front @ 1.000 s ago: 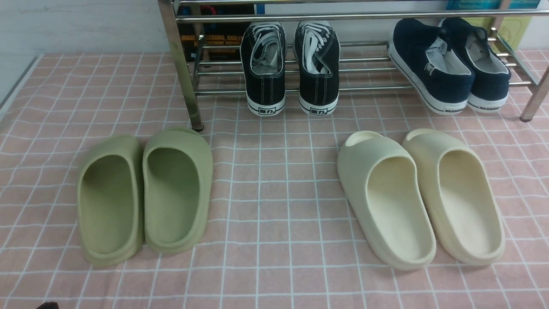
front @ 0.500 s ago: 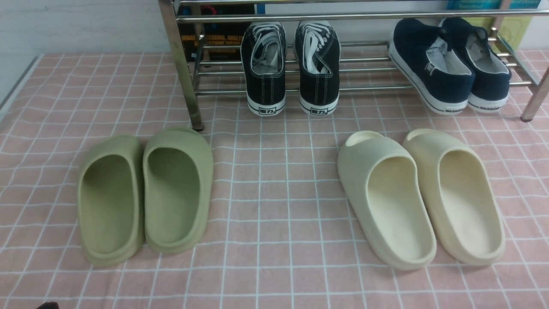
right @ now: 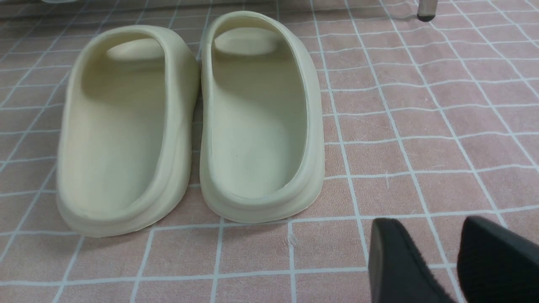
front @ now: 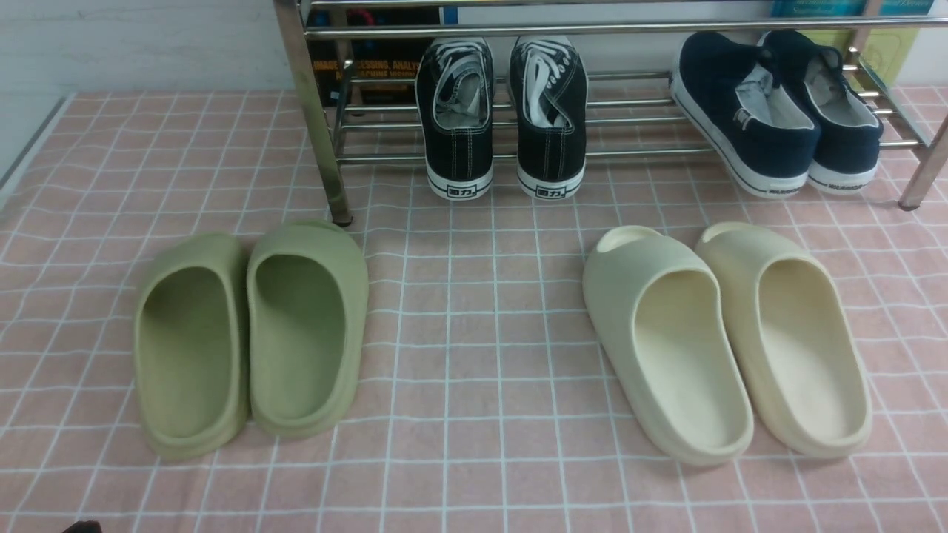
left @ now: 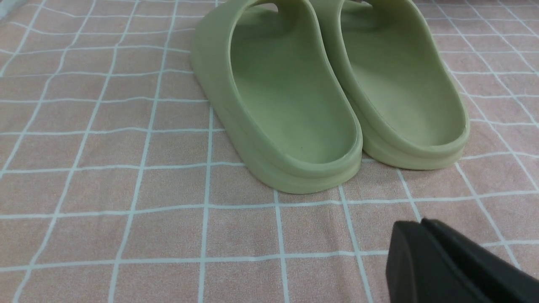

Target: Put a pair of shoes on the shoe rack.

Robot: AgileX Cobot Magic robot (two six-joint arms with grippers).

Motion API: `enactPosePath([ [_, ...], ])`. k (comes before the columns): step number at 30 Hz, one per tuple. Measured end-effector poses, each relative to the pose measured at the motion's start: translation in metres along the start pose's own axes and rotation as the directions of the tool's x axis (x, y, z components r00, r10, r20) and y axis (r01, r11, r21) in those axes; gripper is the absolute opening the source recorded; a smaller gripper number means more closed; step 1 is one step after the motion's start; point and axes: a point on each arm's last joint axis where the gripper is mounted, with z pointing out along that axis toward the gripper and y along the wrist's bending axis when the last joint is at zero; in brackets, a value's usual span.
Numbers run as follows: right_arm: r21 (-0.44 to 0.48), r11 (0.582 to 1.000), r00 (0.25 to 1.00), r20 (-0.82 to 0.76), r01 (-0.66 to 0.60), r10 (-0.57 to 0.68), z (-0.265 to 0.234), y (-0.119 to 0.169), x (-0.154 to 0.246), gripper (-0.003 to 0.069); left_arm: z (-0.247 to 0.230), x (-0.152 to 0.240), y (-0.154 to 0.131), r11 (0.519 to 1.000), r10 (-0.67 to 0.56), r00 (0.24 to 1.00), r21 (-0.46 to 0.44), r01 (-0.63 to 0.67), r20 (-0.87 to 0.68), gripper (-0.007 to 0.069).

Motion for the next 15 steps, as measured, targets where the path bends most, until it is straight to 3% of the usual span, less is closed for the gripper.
enactPosePath([
  [15,0.000,1.000,1.000,0.000,0.000,0.000,0.0000,0.0000,0.0000,0.0240,0.0000,0.0000,0.0000,1.000,0.000,1.000,0.000,0.000,0.000,0.0041],
])
